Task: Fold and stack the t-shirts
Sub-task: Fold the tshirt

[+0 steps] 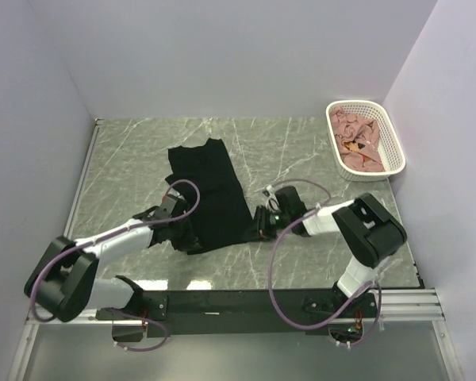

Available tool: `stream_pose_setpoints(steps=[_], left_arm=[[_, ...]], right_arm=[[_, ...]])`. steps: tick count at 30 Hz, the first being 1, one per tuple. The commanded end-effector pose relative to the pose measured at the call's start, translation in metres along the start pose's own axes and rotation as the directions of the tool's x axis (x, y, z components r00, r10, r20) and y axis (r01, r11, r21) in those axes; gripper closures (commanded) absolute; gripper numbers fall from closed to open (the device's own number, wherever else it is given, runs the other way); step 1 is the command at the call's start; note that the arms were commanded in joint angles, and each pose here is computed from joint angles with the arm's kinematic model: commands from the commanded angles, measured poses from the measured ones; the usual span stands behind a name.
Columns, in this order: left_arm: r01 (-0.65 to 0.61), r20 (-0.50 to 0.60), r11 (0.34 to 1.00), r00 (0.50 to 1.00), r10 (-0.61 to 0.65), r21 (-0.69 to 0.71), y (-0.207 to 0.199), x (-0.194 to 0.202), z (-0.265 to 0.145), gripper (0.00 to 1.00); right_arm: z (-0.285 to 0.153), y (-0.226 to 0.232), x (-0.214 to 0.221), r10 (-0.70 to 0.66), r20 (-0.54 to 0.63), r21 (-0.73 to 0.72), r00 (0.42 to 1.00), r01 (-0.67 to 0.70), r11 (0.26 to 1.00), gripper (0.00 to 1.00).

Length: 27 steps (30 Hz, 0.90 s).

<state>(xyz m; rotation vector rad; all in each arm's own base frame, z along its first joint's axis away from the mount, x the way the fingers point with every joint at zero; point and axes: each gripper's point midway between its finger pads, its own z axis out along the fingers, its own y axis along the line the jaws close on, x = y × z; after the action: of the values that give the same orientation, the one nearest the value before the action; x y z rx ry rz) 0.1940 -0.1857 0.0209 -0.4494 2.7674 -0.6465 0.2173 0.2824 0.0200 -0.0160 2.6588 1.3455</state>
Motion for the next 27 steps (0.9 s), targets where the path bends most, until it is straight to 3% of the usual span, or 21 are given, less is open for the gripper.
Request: stream_pose_setpoints(steps=[1, 6, 11, 16, 21, 27], left_arm=[[0.025, -0.113, 0.996, 0.993, -0.035, -0.088, 0.034, 0.041, -0.013, 0.78], [0.067, -0.078, 0.998, 0.995, -0.067, -0.006, 0.021, 0.044, -0.034, 0.77], [0.085, 0.039, 0.994, 0.995, -0.088, 0.072, -0.006, 0.018, -0.061, 0.76], [0.111, 0.075, 0.99, 0.99, -0.118, 0.088, -0.013, 0.008, -0.059, 0.76], [0.213, 0.089, 0.977, 0.973, -0.212, -0.004, 0.014, 0.01, -0.027, 0.86], [0.342, 0.079, 0.937, 0.939, -0.336, -0.074, 0.046, 0.031, -0.016, 0.9]], right_arm=[[-0.019, -0.025, 0.052, 0.158, -0.046, 0.043, 0.986, -0.156, 0.987, 0.68], [-0.033, -0.004, 0.053, 0.15, -0.001, -0.032, 0.989, -0.15, 0.988, 0.68], [-0.045, 0.04, 0.031, 0.011, 0.047, -0.13, 0.999, -0.005, 0.992, 0.66], [-0.039, 0.069, 0.01, -0.098, 0.049, -0.177, 0.994, 0.105, 0.979, 0.64], [-0.014, 0.05, -0.001, -0.093, 0.029, -0.153, 0.995, 0.096, 0.984, 0.64], [0.003, -0.006, 0.001, 0.04, 0.013, -0.102, 0.999, -0.038, 0.994, 0.66]])
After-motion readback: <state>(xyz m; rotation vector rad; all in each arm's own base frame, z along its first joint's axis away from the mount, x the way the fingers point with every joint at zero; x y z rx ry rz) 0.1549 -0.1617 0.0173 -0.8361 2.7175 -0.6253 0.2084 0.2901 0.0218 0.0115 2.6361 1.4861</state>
